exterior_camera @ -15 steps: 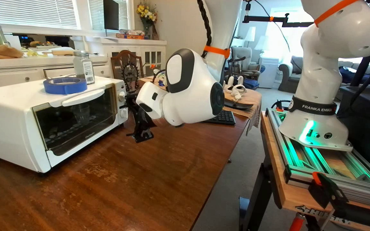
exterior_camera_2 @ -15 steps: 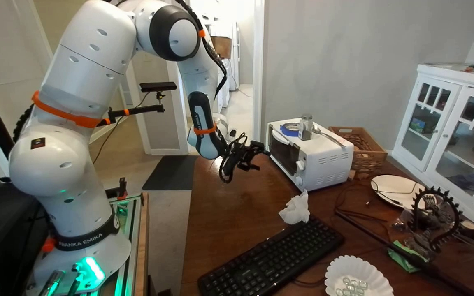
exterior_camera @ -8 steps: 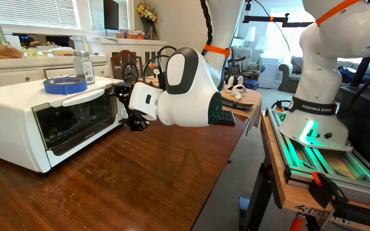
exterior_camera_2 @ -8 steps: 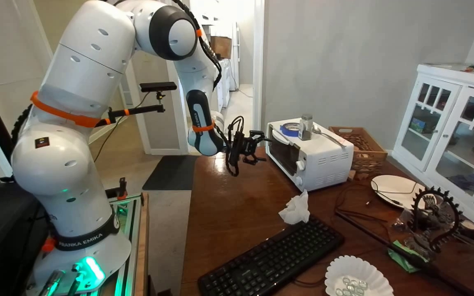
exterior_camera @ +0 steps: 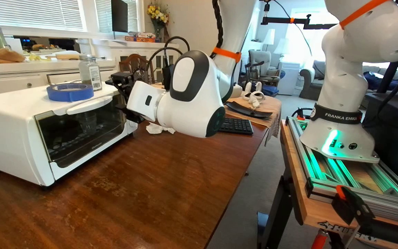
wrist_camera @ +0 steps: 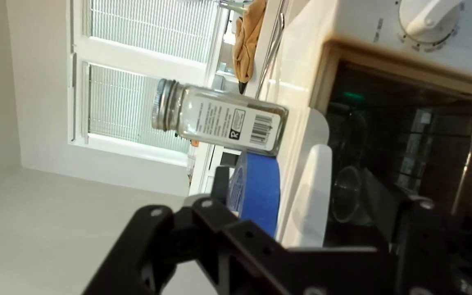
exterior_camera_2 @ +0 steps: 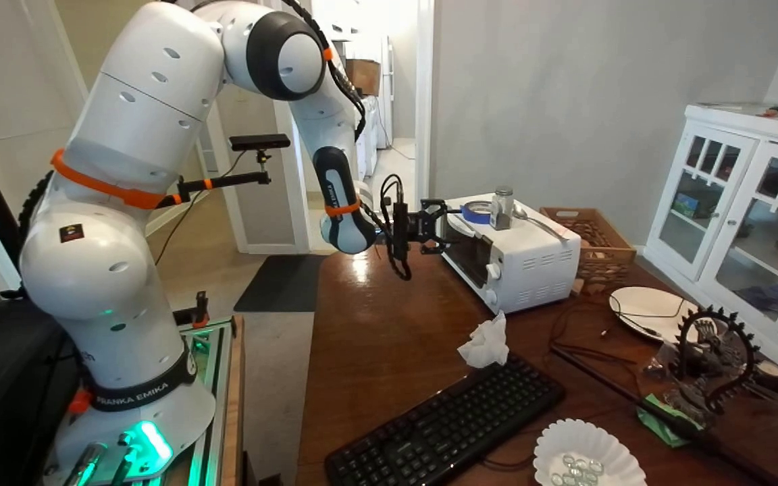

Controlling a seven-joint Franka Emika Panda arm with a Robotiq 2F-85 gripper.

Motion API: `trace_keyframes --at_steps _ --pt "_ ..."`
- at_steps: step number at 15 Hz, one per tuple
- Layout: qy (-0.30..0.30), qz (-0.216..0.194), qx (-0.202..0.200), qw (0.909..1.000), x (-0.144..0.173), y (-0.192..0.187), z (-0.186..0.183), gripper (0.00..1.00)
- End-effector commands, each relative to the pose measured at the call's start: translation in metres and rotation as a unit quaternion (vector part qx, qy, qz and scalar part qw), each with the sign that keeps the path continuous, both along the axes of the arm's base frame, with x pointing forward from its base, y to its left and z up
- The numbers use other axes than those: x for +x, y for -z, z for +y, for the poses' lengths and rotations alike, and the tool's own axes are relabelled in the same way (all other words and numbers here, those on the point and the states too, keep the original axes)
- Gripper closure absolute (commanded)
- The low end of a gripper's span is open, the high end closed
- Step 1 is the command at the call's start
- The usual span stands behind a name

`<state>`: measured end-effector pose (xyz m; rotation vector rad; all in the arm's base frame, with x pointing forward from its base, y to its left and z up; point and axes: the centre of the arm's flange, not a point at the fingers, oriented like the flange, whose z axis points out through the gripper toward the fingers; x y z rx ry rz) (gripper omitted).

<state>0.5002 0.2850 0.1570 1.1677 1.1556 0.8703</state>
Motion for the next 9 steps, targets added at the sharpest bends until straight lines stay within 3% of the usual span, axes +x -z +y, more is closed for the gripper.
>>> trace_keyframes --at_steps 1,5,9 --pt "0.004 -0.002 -0.013 0.9999 0.022 0.014 -0.003 0.46" --pt "-0.014 0.004 -0.015 0.9998 0.028 0.023 0.008 0.40" --pt "-0.032 0.006 -0.015 0.9994 0.028 0.029 0.021 0.44"
